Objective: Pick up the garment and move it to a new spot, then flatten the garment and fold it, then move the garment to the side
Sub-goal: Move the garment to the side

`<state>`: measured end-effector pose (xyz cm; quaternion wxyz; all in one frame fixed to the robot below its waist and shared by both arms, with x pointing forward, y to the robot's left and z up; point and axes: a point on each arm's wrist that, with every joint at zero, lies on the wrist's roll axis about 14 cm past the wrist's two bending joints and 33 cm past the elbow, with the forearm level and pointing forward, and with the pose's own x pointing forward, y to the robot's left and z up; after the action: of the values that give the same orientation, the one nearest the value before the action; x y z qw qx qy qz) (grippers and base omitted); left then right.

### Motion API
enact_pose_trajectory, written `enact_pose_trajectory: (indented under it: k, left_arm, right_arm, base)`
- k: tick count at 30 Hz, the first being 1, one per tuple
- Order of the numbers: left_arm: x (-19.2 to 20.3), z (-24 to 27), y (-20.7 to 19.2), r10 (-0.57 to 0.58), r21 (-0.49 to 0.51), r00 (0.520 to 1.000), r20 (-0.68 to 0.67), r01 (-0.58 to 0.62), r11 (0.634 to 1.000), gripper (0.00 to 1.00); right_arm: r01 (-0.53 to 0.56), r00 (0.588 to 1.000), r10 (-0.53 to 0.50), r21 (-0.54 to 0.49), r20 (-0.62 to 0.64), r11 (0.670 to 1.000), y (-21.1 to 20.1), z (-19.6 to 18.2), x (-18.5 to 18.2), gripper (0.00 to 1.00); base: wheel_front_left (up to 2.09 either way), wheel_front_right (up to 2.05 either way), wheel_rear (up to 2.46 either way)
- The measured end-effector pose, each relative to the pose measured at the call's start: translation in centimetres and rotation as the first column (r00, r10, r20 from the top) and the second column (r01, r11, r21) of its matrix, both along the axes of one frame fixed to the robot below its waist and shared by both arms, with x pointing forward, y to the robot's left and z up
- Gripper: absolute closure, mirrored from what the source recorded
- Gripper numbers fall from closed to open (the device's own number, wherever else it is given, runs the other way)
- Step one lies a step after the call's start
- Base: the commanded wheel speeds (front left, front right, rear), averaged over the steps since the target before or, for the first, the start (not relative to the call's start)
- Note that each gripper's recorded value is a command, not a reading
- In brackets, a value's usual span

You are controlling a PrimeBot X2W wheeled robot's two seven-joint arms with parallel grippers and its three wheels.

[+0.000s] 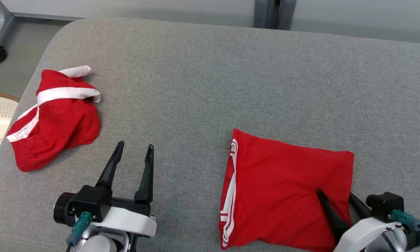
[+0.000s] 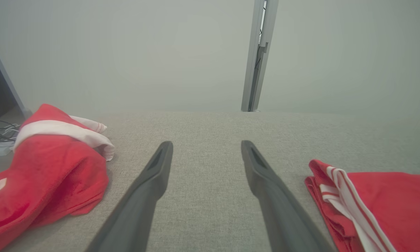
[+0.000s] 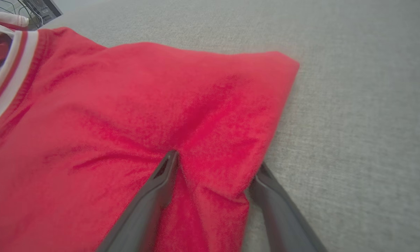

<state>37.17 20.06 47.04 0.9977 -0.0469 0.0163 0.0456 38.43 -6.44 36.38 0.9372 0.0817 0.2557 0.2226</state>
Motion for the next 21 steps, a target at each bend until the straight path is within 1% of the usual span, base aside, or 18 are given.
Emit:
enact_pose_trajectory:
  k: [1,6,9,12,16,21]
  left_arm:
    - [0.1,0.0,0.1,0.002,0.001,1.000,-0.001,-0.002,1.000,0.00]
    - [0.9,0.1,-0.5,-0.017,0.000,1.000,0.007,0.017,1.000,0.00]
    - [1.7,0.3,-1.5,-0.053,0.001,0.998,0.020,0.053,0.999,0.00]
    - [2.8,0.7,-3.0,-0.105,0.011,0.994,0.039,0.105,0.994,0.00]
    - [4.7,1.3,-5.8,-0.201,0.020,0.977,0.074,0.200,0.980,0.00]
    - [7.1,1.6,-10.2,-0.340,0.033,0.934,0.108,0.338,0.940,0.00]
  right_arm:
    - [-0.005,1.000,0.005,-0.002,-0.001,1.000,0.1,-0.1,0.1,1.00]
    - [-0.021,0.999,0.022,-0.033,0.030,0.999,-0.1,0.1,0.4,1.00]
    - [-0.025,0.997,0.032,-0.085,0.074,0.996,-1.1,0.5,0.6,1.00]
    - [-0.002,0.994,0.016,-0.128,0.108,0.992,-2.6,1.0,0.5,1.00]
    - [0.079,0.988,-0.055,-0.159,0.146,0.984,-5.5,1.7,0.3,1.00]
    - [0.209,0.968,-0.174,-0.200,0.181,0.957,-10.2,2.5,-0.4,1.00]
  base:
    - [0.00,0.00,0.00]
    - [0.00,0.00,0.00]
    - [0.00,0.00,0.00]
    - [0.00,0.00,0.00]
    - [0.00,0.00,0.00]
    - [0.00,0.00,0.00]
